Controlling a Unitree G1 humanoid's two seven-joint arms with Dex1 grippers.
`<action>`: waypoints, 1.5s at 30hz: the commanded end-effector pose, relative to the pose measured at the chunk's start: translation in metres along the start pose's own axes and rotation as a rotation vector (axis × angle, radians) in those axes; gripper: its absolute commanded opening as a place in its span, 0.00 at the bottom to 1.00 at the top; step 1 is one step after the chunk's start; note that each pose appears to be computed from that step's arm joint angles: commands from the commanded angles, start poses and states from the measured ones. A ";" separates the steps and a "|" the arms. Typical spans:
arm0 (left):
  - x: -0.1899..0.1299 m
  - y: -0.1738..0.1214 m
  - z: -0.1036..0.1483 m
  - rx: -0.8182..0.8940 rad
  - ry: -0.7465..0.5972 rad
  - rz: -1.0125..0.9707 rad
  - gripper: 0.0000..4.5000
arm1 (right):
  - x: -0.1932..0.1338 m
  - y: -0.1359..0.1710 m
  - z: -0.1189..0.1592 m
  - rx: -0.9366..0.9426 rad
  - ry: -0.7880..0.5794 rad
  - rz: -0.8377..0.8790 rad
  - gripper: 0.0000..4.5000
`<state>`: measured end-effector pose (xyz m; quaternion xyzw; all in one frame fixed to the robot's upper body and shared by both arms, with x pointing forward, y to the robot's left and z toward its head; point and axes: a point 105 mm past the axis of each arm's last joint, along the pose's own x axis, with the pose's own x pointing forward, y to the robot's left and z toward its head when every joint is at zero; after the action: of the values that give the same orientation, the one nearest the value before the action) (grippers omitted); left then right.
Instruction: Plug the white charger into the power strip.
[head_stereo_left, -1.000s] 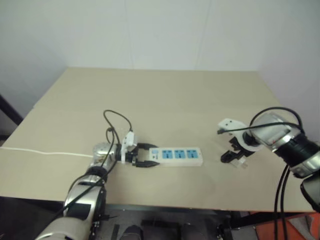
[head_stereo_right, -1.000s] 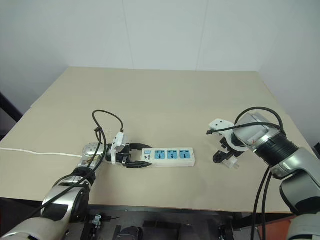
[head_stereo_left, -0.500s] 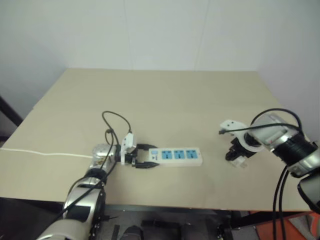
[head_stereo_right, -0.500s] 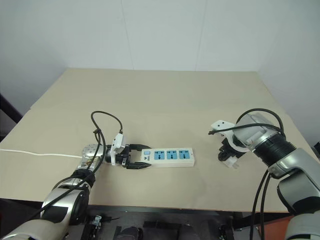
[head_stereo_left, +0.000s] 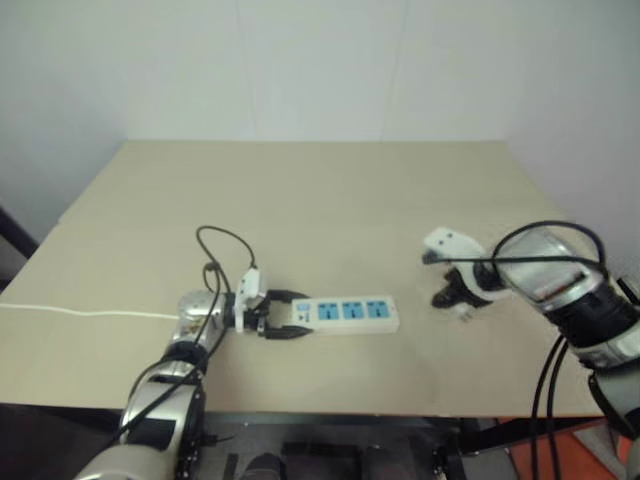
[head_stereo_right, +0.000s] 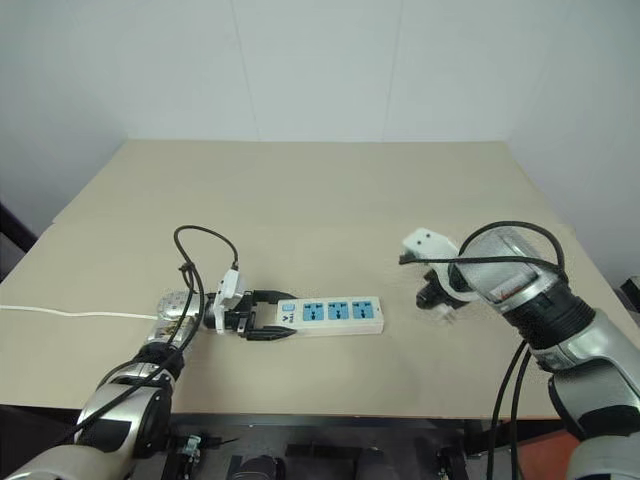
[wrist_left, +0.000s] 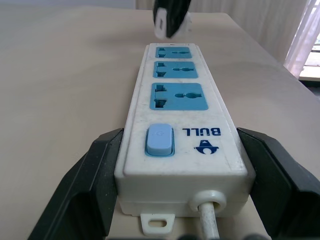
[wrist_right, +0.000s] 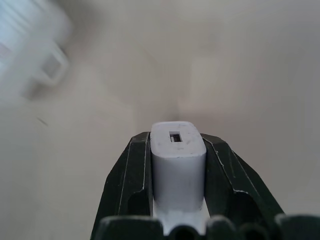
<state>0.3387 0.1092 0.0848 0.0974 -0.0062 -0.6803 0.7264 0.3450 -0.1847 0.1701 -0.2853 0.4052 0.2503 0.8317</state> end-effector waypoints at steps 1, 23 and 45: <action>-0.004 -0.009 -0.009 -0.032 0.026 -0.032 0.72 | -0.021 0.002 0.036 0.001 -0.245 -0.035 0.25; 0.018 0.006 0.018 0.007 -0.020 -0.080 0.72 | -0.008 0.086 0.093 -0.034 -1.219 0.689 0.25; 0.008 0.002 0.013 -0.011 -0.016 -0.061 0.72 | 0.035 0.087 0.077 -0.033 -1.207 0.746 0.25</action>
<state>0.3389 0.0982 0.0895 0.0834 0.0108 -0.7037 0.7056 0.3473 -0.0612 0.1443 0.0605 -0.0303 0.6371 0.7678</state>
